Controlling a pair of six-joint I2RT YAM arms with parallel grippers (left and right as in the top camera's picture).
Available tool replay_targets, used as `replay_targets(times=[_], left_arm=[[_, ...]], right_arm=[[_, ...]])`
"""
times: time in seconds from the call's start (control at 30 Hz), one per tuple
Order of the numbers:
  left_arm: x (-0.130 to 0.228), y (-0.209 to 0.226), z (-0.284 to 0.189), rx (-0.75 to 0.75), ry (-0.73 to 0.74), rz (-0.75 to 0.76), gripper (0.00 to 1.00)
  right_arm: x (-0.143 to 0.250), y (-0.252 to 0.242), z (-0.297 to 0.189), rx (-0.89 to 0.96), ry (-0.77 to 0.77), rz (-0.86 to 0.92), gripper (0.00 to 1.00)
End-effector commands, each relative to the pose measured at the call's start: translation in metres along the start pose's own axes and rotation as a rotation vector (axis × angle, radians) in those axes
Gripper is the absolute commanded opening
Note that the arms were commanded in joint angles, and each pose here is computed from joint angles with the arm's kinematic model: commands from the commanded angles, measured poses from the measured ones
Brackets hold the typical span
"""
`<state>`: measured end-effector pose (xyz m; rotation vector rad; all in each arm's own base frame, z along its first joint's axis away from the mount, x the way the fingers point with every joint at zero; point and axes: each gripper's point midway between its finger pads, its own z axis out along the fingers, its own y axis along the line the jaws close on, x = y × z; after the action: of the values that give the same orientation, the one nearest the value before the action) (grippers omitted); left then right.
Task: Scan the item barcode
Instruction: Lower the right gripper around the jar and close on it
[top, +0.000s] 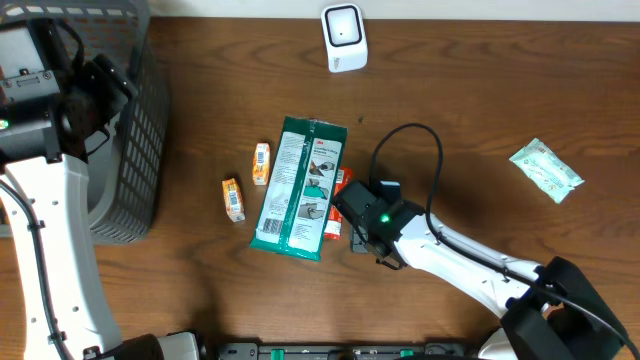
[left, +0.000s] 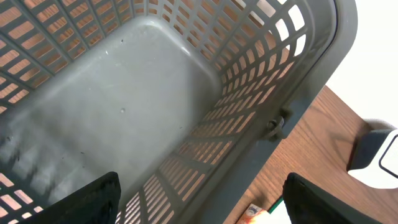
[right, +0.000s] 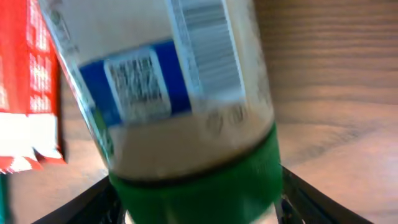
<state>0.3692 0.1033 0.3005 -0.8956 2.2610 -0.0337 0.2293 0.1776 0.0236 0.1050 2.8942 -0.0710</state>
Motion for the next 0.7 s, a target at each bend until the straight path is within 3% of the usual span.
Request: replay_targets(times=[0.0, 0.2, 0.33, 0.47, 0.67], left_arm=[[-0.003, 0.002, 0.0, -0.009, -0.006, 0.0, 0.85], [-0.003, 0.002, 0.0, -0.01, -0.005, 0.0, 0.84], [-0.003, 0.002, 0.0, -0.01, -0.005, 0.0, 0.84], [-0.003, 0.002, 0.0, -0.01, -0.005, 0.0, 0.84], [-0.003, 0.002, 0.0, -0.009, -0.006, 0.0, 0.84]], right_arm=[[-0.023, 0.005, -0.03, -0.047, -0.082, -0.045, 0.66], [-0.029, 0.001, -0.052, -0.087, -0.128, -0.07, 0.63], [-0.03, 0.001, -0.055, -0.087, -0.136, -0.153, 0.82], [-0.021, 0.003, -0.051, -0.112, -0.084, -0.348, 0.99], [-0.019, -0.01, -0.037, -0.093, -0.05, -0.598, 0.99]])
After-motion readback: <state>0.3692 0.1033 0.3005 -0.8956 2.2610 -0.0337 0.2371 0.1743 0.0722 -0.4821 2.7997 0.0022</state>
